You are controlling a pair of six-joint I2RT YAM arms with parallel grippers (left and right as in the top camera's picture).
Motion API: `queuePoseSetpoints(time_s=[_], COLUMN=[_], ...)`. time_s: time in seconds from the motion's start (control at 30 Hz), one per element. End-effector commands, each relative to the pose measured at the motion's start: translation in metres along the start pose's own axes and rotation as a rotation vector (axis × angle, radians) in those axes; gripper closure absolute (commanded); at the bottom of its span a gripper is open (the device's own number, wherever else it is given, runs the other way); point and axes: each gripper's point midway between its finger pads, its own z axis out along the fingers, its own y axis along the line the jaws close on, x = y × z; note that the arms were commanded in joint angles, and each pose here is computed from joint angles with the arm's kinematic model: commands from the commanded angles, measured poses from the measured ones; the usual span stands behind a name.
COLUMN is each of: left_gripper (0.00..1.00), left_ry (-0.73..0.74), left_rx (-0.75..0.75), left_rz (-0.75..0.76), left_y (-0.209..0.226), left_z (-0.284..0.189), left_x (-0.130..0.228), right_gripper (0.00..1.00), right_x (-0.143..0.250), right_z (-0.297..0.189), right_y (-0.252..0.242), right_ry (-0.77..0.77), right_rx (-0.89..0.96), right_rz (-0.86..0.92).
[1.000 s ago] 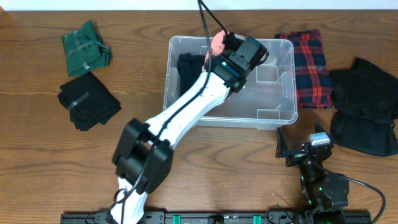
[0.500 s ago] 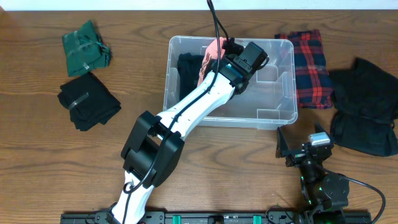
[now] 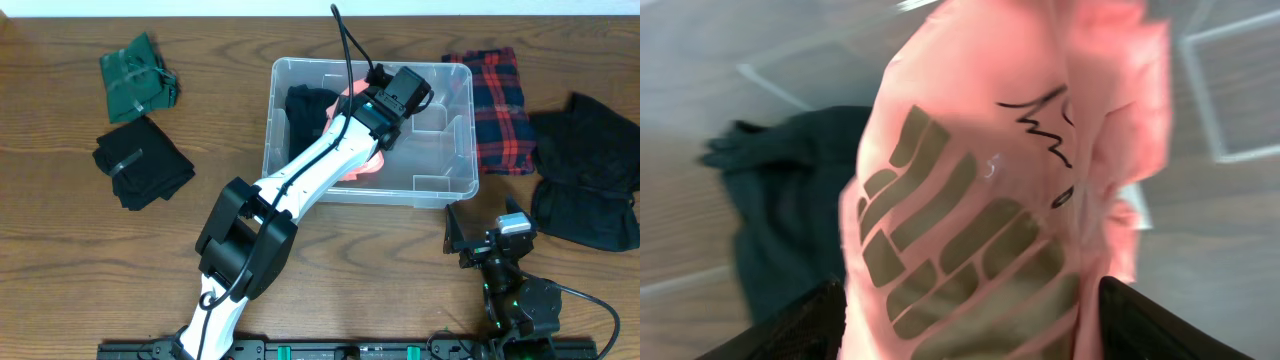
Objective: Pack container
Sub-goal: 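Carry the pink shirt into the container beside the black garment, then open the left gripper to drop the pink shirt and lift away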
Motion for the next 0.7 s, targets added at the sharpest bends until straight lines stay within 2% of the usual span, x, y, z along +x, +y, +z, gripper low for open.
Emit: queuePoseSetpoints(time_s=[0.0,0.17,0.2,0.23,0.27,0.33,0.4,0.67], left_gripper=[0.21,0.21,0.23,0.3,0.47,0.71,0.89,0.91], left_ry=[-0.03,-0.083,-0.09,-0.095,-0.097,-0.094,-0.082,-0.045], left_rx=[0.132,0.202,0.203,0.205,0.205,0.205,0.201,0.171], left_rz=[-0.026,-0.047,-0.049,-0.051,-0.051,-0.05,-0.046,0.018], left_y=[-0.013,-0.014,-0.013,-0.012,-0.012,-0.012,-0.013,-0.011], left_z=[-0.026,-0.058,-0.062,-0.064,-0.065,-0.064,-0.059,-0.041], left_x=[-0.015,-0.03,-0.032,-0.033,-0.034,-0.033,-0.03,-0.016], right_gripper=[0.01,0.01,0.01,0.01,0.01,0.01,0.01,0.01], right_x=[0.0,0.0,0.0,0.0,0.0,0.0,0.0,0.0], right_z=[0.0,0.0,0.0,0.0,0.0,0.0,0.0,0.0], right_y=[0.002,0.002,0.002,0.002,0.002,0.002,0.002,0.002], right_ry=[0.0,0.0,0.0,0.0,0.0,0.0,0.0,0.0], right_rx=[-0.008,-0.008,-0.008,-0.008,-0.008,-0.008,-0.008,-0.008], right_rz=[-0.016,-0.016,-0.016,-0.016,-0.016,-0.016,-0.016,-0.016])
